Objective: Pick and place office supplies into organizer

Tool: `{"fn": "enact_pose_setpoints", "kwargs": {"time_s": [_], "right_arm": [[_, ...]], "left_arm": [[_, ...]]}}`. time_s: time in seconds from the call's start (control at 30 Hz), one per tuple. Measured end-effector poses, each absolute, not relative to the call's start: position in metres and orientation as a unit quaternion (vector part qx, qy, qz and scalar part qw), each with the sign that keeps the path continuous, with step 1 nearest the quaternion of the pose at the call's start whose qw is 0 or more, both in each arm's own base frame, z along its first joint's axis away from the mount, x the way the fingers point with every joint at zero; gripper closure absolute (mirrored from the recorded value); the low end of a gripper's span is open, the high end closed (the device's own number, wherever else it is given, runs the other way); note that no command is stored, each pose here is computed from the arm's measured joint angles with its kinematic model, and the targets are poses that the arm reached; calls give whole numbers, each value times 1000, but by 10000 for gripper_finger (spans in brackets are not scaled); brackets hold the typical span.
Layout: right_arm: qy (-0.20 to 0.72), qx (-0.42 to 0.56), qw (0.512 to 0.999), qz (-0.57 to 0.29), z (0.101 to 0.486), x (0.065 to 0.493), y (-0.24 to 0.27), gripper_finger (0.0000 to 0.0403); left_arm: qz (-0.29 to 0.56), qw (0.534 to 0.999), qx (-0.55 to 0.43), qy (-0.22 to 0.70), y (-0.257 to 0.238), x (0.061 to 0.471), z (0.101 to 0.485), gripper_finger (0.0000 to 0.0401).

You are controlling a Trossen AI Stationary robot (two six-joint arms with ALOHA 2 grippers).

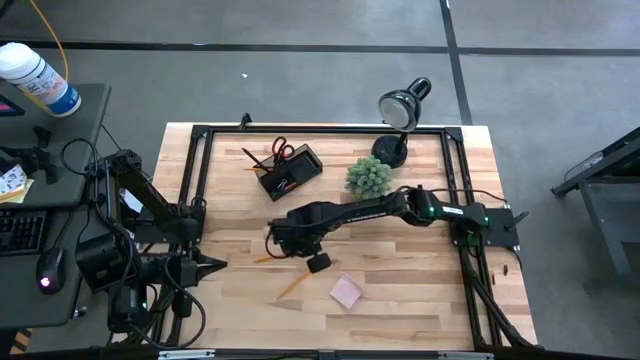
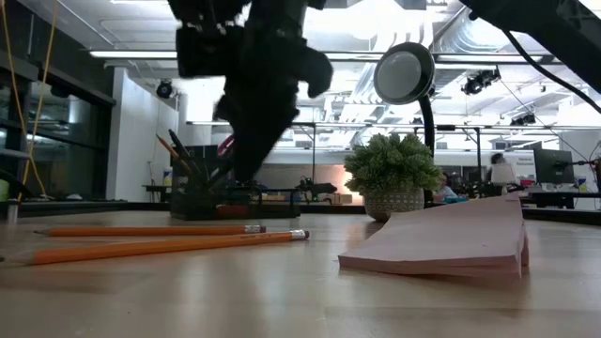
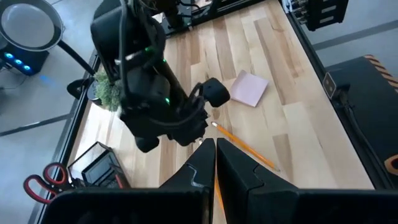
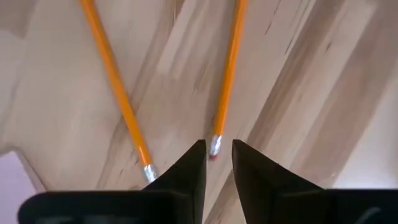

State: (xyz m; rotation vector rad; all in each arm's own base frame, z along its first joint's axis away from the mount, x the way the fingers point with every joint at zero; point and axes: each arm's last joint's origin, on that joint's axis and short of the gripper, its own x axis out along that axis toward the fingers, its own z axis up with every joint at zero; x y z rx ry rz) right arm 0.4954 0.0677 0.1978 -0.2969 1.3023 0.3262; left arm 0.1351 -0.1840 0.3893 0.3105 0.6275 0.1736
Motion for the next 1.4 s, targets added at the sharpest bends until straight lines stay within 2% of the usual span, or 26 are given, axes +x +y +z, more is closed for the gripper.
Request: {"fn": "enact_pose_setpoints", "kwargs": {"time_s": [0.23, 0.53, 0.87, 1.4], "right_arm": [[639, -117, 747, 139, 176, 488, 64, 332], [648, -105, 744, 128, 157, 486, 65, 343], [632, -111, 759, 114, 157, 491, 64, 346], [636, -111, 755, 116, 148, 492, 66, 344]], "left_arm": [[84, 936, 151, 308, -184, 135, 389, 396], [84, 936, 151, 308, -184, 135, 389, 396], [84, 936, 150, 308, -184, 135, 389, 396], [84, 936, 151, 308, -184, 135, 389, 396]]}}
